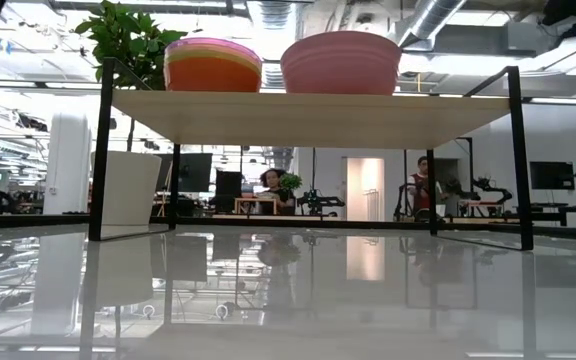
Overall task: Place and stack bowls onto a shelf
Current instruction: Stack the large blue bowl on top of the pink bowl on the shelf
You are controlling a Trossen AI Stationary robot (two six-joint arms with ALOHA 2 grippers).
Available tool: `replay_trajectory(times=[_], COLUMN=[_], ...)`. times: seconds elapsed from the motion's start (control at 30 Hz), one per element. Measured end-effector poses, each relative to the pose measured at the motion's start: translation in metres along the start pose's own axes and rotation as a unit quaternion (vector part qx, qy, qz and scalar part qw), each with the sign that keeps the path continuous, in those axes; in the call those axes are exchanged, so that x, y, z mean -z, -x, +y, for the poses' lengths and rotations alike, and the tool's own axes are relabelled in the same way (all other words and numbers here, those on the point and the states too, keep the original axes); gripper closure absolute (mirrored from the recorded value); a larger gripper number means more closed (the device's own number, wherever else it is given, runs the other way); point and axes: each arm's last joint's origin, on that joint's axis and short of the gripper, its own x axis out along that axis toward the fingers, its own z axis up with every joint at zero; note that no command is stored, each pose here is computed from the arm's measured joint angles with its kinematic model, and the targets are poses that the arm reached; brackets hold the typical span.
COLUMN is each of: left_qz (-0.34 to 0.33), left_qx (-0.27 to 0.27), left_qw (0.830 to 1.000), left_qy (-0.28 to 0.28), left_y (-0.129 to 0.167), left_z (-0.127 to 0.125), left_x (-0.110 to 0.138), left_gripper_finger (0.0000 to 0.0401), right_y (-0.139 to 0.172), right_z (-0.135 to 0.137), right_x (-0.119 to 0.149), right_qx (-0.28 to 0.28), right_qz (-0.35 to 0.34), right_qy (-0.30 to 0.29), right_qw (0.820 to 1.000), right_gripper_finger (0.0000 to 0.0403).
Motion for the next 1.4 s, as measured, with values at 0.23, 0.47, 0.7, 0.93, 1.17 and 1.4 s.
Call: replay_trajectory(times=[0.23,0.47,0.7,0.93,1.17,1.4], left_qz=[0.057,0.075,0.087,0.111,0.13,0.155], left_qx=[-0.032,-0.015,-0.013,-0.016,-0.026,-0.029], left_qw=[0.998,0.997,0.995,0.993,0.99,0.987], left_qy=[-0.018,-0.032,-0.037,-0.039,-0.04,-0.037], left_y=[-0.019,-0.028,-0.038,-0.054,-0.069,-0.079], left_z=[0.031,0.048,0.061,0.069,0.071,0.073], left_x=[-0.021,-0.039,-0.049,-0.052,-0.048,-0.042], left_gripper_finger=[0.0401,0.0401,0.0401,0.0401,0.0401,0.0401], right_y=[0.0,0.0,0.0,0.0,0.0,0.0], right_z=[-0.001,-0.002,-0.002,-0.002,-0.002,-0.002], right_x=[0.001,0.002,0.002,0.002,0.002,0.002], right_qx=[0.006,0.01,0.01,0.011,0.011,0.01], right_qz=[0.004,0.007,0.007,0.008,0.008,0.008], right_qy=[0.005,0.007,0.017,0.019,0.02,0.022], right_qw=[1.0,1.0,1.0,1.0,1.0,1.0], right_gripper_finger=[0.029,0.029,0.029,0.029,0.029,0.029])
